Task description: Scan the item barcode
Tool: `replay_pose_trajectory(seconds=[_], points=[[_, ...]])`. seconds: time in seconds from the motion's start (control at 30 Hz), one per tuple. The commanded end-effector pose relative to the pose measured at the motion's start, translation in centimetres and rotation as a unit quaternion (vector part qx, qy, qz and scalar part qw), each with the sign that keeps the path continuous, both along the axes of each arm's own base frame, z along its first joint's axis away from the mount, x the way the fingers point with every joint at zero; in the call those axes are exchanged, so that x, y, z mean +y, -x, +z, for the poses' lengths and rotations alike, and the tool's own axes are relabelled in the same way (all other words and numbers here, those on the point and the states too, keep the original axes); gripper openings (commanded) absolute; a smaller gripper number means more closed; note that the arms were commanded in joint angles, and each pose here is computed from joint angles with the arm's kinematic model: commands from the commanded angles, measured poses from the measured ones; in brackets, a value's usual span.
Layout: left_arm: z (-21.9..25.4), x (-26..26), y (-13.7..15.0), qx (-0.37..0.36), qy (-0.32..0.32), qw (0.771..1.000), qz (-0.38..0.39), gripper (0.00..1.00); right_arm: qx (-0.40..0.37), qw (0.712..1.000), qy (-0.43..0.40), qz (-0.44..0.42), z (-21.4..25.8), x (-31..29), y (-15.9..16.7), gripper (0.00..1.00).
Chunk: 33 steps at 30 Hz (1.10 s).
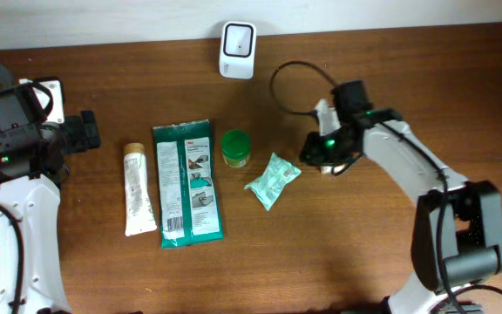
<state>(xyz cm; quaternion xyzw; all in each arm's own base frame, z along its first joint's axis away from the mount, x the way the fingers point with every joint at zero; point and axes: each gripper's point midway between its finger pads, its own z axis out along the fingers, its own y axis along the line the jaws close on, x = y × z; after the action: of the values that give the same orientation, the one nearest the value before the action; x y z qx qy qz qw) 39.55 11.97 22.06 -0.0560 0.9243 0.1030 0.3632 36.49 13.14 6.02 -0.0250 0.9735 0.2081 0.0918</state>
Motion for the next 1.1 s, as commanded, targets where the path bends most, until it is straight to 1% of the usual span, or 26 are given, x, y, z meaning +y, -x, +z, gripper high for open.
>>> replay_pose_trajectory(seconds=[0.0, 0.07, 0.17, 0.4, 0.47, 0.6, 0.63, 0.7, 0.73, 0.8, 0.97, 1.07], points=[[1.2, 0.2, 0.0, -0.014, -0.007, 1.000, 0.001, 0.99, 0.043, 0.999, 0.019, -0.018, -2.1, 0.0, 0.7, 0.24], [1.2, 0.2, 0.0, -0.014, -0.007, 1.000, 0.001, 0.99, 0.062, 0.997, 0.036, -0.029, -2.6, -0.7, 1.3, 0.24], [1.2, 0.2, 0.0, -0.014, -0.007, 1.000, 0.001, 0.99, 0.082, 0.991, 0.087, -0.056, -3.2, -2.5, 2.2, 0.24], [1.2, 0.2, 0.0, -0.014, -0.007, 1.000, 0.001, 0.99, 0.088, 0.968, 0.207, -0.111, -3.7, -7.1, 2.7, 0.24], [1.2, 0.2, 0.0, -0.014, -0.007, 1.000, 0.001, 0.99, 0.081, 0.965, 0.214, -0.125, -3.7, -8.0, 2.2, 0.24], [1.2, 0.2, 0.0, -0.014, -0.007, 1.000, 0.001, 0.99, 0.061, 0.963, 0.208, -0.159, -3.8, -9.8, 0.6, 0.24], [1.2, 0.2, 0.0, -0.014, -0.007, 1.000, 0.001, 0.99, 0.057, 0.965, 0.195, -0.164, -3.7, -9.7, 0.2, 0.24], [1.2, 0.2, 0.0, -0.014, -0.007, 1.000, 0.001, 0.99, 0.047, 0.981, 0.143, -0.122, -3.5, -7.9, -0.3, 0.22], [1.2, 0.2, 0.0, -0.014, -0.007, 1.000, 0.001, 0.99, 0.038, 0.990, 0.103, -0.083, -3.3, -6.3, -0.6, 0.20], [1.2, 0.2, 0.0, -0.014, -0.007, 1.000, 0.001, 0.99, 0.025, 0.998, 0.044, -0.037, -2.6, -4.0, -0.8, 0.19], [1.2, 0.2, 0.0, -0.014, -0.007, 1.000, 0.001, 0.99, 0.025, 0.998, 0.040, -0.035, -2.5, -3.9, -0.8, 0.16], [1.2, 0.2, 0.0, -0.014, -0.007, 1.000, 0.001, 0.99, 0.023, 1.000, 0.008, -0.014, -1.6, -2.8, -0.6, 0.16]])
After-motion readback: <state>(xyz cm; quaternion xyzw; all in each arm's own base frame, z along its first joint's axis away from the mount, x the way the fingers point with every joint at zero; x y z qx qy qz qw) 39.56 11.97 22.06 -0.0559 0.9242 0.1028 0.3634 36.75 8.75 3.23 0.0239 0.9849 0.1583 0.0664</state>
